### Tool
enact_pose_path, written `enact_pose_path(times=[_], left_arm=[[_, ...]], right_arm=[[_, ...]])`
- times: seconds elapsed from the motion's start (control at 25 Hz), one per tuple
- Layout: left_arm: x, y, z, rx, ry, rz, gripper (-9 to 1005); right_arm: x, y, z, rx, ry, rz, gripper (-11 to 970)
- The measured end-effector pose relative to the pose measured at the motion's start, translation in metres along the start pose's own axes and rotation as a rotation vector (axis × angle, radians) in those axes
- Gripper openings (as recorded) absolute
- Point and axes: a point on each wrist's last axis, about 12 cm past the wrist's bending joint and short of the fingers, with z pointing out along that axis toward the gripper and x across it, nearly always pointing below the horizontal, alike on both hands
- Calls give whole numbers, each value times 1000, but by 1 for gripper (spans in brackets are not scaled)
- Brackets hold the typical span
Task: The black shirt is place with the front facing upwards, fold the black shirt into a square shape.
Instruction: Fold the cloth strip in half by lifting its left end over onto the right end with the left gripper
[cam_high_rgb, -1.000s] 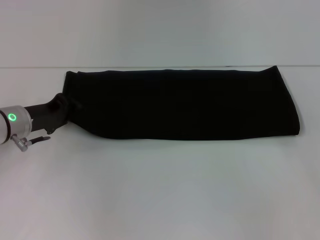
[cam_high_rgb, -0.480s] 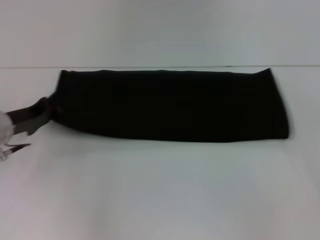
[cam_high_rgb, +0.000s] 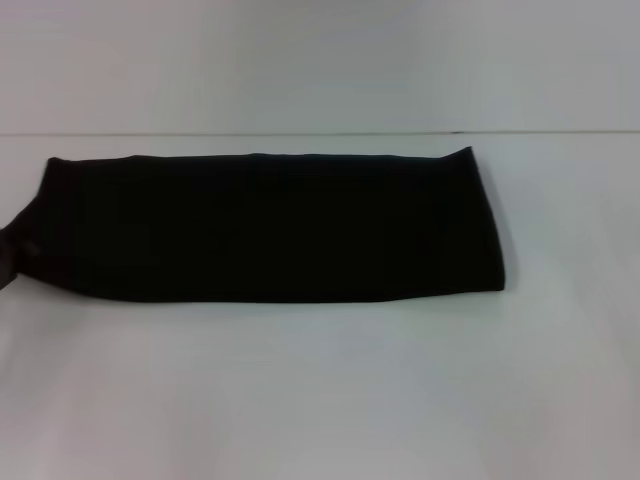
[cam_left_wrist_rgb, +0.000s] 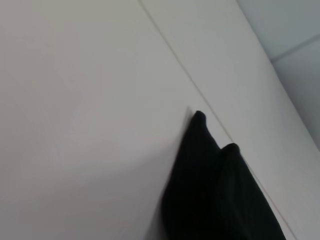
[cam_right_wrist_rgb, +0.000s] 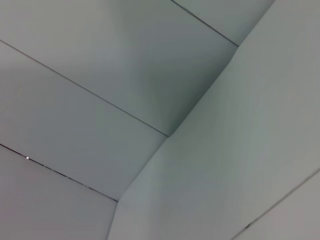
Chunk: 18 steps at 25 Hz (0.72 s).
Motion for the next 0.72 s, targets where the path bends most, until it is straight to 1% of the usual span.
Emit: enact_pose_path(times=[0.08, 0.16, 0.24, 0.32, 0.48, 0.56, 0.72], left_arm=[[2, 6, -4, -8, -16, -34, 9], [6, 7, -4, -2, -19, -58, 9], [9, 4, -3, 22, -14, -65, 10], [11, -5, 0, 63, 0, -61, 10], [9, -42, 7, 214, 51, -18, 11], [9, -63, 12, 286, 86, 11, 12], [13, -113, 28, 409, 185, 89, 12]], right_arm=[[0, 0, 0, 1, -1, 2, 697], [0, 0, 0, 2, 0, 3, 697], [0, 0, 0, 0, 3, 3, 697], [1, 0, 0, 0, 6, 2, 697], [2, -1, -2, -2, 10, 1, 697], [3, 0, -1, -4, 13, -2, 697], [3, 2, 1, -12, 19, -6, 697]])
